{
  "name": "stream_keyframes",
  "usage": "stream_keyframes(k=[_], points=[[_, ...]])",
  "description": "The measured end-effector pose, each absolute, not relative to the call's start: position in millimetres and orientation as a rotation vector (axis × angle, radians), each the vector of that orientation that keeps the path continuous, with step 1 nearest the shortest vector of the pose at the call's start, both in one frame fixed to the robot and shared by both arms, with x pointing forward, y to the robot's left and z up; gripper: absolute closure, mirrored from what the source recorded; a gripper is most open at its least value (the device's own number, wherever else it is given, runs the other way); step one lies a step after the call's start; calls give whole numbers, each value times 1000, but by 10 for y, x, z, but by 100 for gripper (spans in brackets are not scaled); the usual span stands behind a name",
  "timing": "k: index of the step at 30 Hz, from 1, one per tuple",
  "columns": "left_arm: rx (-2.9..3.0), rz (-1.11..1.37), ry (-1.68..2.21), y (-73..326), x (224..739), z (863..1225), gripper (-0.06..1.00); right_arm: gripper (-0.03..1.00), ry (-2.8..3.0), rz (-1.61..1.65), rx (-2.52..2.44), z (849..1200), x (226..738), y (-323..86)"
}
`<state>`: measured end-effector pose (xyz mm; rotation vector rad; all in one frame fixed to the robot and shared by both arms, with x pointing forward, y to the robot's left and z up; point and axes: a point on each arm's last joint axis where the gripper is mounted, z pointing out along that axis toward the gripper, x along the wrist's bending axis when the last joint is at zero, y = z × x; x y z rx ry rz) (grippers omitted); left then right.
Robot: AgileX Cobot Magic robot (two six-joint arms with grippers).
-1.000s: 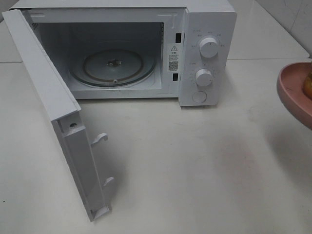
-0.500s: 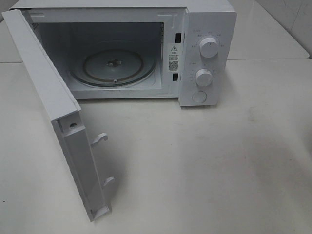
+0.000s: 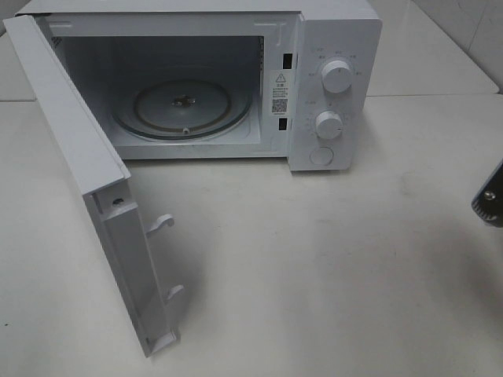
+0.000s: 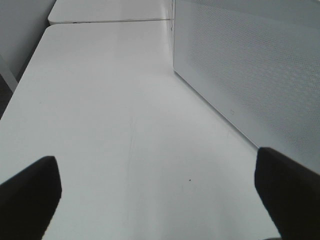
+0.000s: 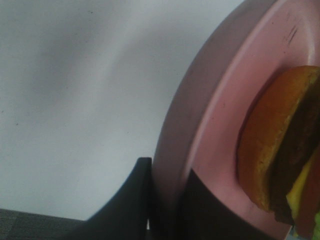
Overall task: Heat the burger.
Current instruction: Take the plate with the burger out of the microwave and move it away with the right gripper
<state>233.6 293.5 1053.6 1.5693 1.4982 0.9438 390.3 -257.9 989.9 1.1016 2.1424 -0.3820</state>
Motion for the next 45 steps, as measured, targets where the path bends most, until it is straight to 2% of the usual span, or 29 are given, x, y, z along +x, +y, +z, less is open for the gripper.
stream_keyframes(k=[21,45], points=[[1569,944,1498,2935,2336,10536,-5,85,1894,-517,1392,9531,4315,-2285],[1569,944,1498,2935,2336,10536,-5,81,1851,-592,1491,8793,4499,-2216]])
